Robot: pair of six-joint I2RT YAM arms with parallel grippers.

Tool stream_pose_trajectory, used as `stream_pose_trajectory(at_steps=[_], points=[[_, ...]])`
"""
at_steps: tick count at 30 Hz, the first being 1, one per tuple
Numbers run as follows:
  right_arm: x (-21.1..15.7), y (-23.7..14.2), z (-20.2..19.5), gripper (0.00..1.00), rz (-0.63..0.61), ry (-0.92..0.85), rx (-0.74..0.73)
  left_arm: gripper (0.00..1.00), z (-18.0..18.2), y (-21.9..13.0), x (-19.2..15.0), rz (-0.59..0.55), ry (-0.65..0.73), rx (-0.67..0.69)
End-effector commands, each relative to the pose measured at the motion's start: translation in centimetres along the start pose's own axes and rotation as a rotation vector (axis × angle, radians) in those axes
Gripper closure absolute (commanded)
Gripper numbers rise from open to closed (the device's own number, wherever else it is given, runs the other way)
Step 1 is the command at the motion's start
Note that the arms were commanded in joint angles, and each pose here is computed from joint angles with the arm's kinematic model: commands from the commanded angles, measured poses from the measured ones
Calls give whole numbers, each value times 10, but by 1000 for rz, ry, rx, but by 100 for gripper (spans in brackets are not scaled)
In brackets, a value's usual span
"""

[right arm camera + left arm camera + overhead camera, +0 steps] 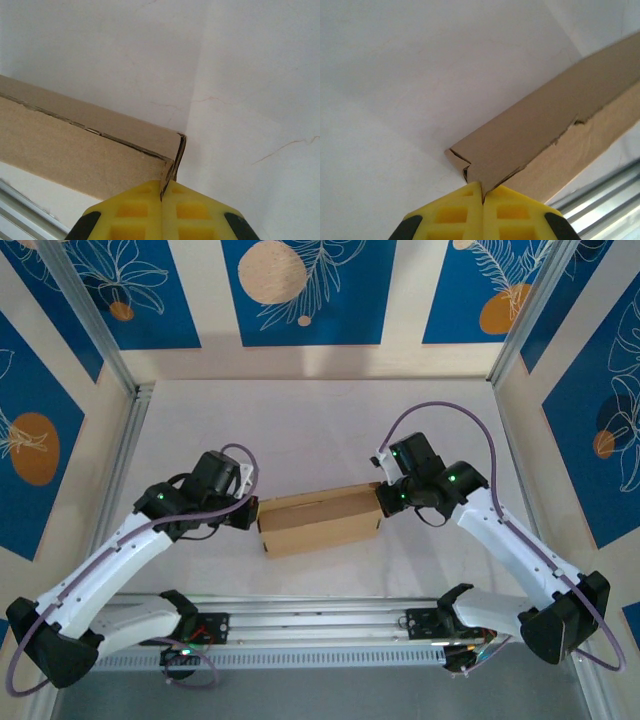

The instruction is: Fold the paper box

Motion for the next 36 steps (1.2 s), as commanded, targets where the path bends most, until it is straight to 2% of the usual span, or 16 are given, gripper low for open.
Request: stream_pose_trajectory(at_steps=[1,9,15,21,36], points=[[-5,1,6,100,3,20,25,100,7,5,1,-3,-201,82],[-4,1,8,100,-13,53,26,100,13,1,-1,-81,-433,105],[-7,1,9,100,-10,56,19,100,18,6,-6,-83,-492,128],[-8,-2,9,100,-18,50,6,100,23,4,-9,-103,-512,148],[-11,-2,8,100,-32,42,-8,100,36,10,-28,-110,-457,156]])
Point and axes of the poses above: each hand's point on the last joint's axis, 136 mm out from that joint toward the fingers, its own y axis out along the fingers, its own z axis along the line the jaws close on, x = y × z, the point moved 10 cm from there along -y, back along the fingers, and after that the axes turned 11 degrees about -y, right-handed, at the moved point
